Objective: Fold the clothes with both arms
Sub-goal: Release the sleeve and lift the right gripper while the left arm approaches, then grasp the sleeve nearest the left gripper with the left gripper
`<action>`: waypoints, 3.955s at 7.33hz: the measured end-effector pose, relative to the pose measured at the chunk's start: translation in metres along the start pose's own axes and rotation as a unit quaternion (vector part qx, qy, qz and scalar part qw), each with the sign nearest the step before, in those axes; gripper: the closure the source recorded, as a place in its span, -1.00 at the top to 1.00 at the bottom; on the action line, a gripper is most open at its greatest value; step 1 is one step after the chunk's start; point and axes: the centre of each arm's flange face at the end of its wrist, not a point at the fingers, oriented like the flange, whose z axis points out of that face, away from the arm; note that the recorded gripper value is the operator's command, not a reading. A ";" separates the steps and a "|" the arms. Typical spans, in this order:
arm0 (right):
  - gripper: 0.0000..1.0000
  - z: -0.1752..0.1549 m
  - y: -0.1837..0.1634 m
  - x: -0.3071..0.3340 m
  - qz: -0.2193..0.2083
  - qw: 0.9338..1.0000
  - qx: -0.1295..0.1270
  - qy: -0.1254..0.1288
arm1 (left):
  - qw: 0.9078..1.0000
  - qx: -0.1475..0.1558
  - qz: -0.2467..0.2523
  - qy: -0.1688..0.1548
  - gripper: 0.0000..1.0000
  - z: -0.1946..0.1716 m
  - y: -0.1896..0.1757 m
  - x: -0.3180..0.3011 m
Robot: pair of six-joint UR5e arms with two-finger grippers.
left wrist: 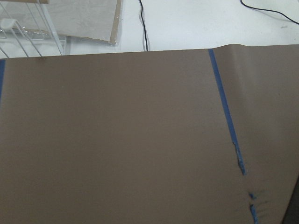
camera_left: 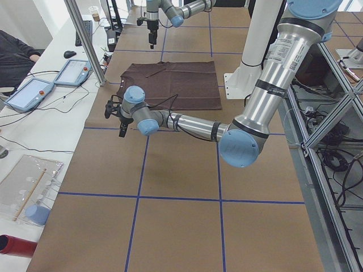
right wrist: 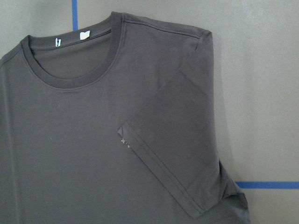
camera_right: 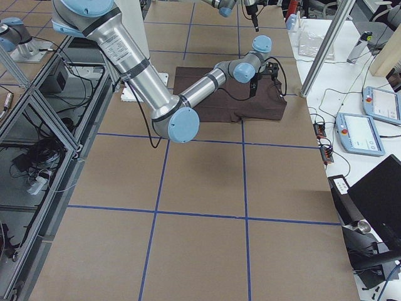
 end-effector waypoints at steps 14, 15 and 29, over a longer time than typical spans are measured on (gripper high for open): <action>1.00 -0.002 0.023 0.009 -0.011 1.000 0.002 -0.003 | 0.998 0.030 -0.049 -0.034 0.46 0.090 0.115 0.102; 1.00 -0.001 0.023 0.010 -0.010 1.000 0.002 -0.002 | 0.998 0.030 -0.049 -0.035 0.06 0.091 0.115 0.102; 1.00 -0.001 0.021 0.020 -0.006 1.000 0.000 0.001 | 0.996 0.001 -0.080 -0.044 -1.00 0.059 0.079 0.304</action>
